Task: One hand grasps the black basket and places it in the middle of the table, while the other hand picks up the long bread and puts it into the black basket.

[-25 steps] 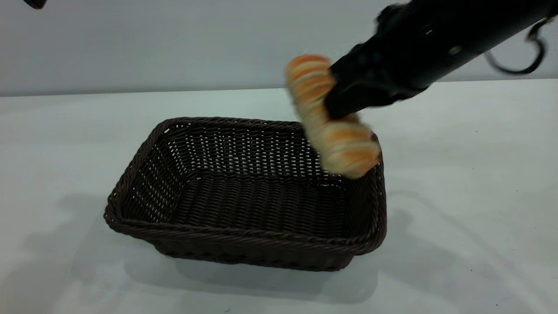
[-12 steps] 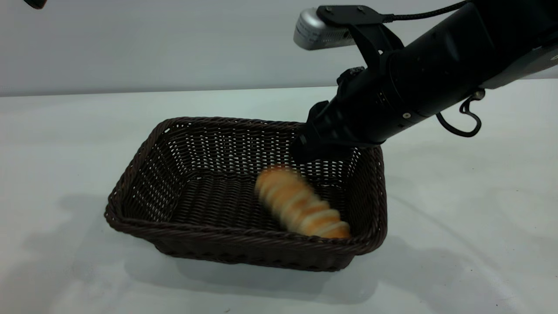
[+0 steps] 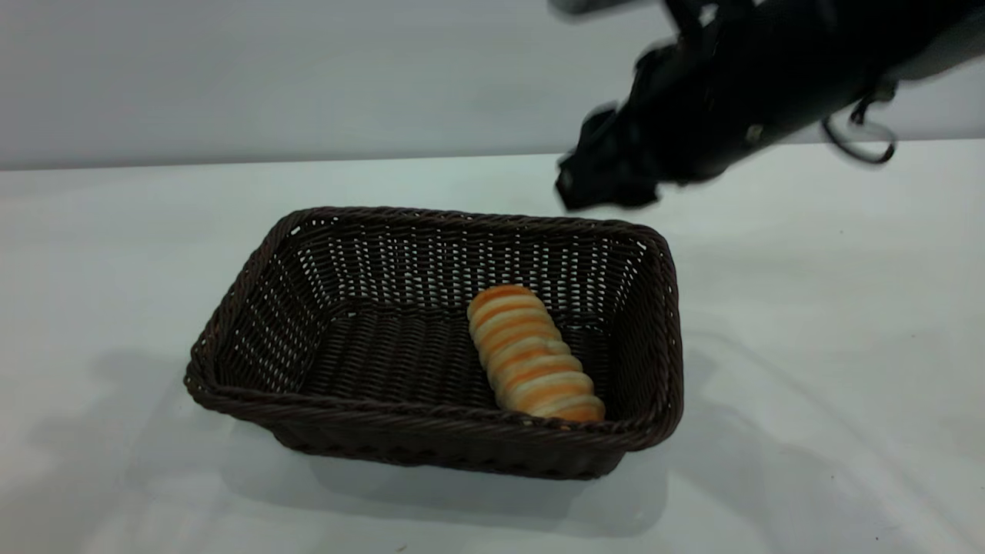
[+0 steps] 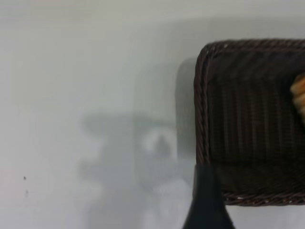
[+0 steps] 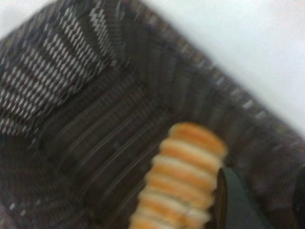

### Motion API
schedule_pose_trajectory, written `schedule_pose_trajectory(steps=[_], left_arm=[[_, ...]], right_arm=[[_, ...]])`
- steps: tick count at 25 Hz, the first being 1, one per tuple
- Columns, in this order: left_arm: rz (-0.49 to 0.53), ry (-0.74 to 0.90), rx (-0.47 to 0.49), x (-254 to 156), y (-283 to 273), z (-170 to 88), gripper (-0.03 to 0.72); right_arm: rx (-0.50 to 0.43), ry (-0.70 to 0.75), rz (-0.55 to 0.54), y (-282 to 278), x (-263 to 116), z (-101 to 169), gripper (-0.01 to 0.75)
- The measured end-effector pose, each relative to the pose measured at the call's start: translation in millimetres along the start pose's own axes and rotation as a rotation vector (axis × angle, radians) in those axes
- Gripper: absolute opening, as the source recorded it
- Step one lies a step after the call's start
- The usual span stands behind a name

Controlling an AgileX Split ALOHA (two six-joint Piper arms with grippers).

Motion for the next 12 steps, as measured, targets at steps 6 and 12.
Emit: schedule_pose_trajectory(steps=[6,12], left_arm=[[-0.118,0.010,-0.018,-6,-41,0,0.571],[-0.243,0.013,-0.039,-22,-89,2,0.571]], right_arm=[[-0.194,-0.019,-0.116,-54,32,-16,0.238],[-0.275,-0.060,-0.246,-110,53,-19,0.237]])
Point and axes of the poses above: a point on each arm's last joint axis where the gripper is mounted, y pointing out along that axis toward the gripper, z along the wrist's bending axis when the last joint is at zero, x = y × z, the point moved 1 cm from there along y, pointing out along that axis toward the gripper, and after that the axes turned 3 degrees about -y, right-handed, at the moved point
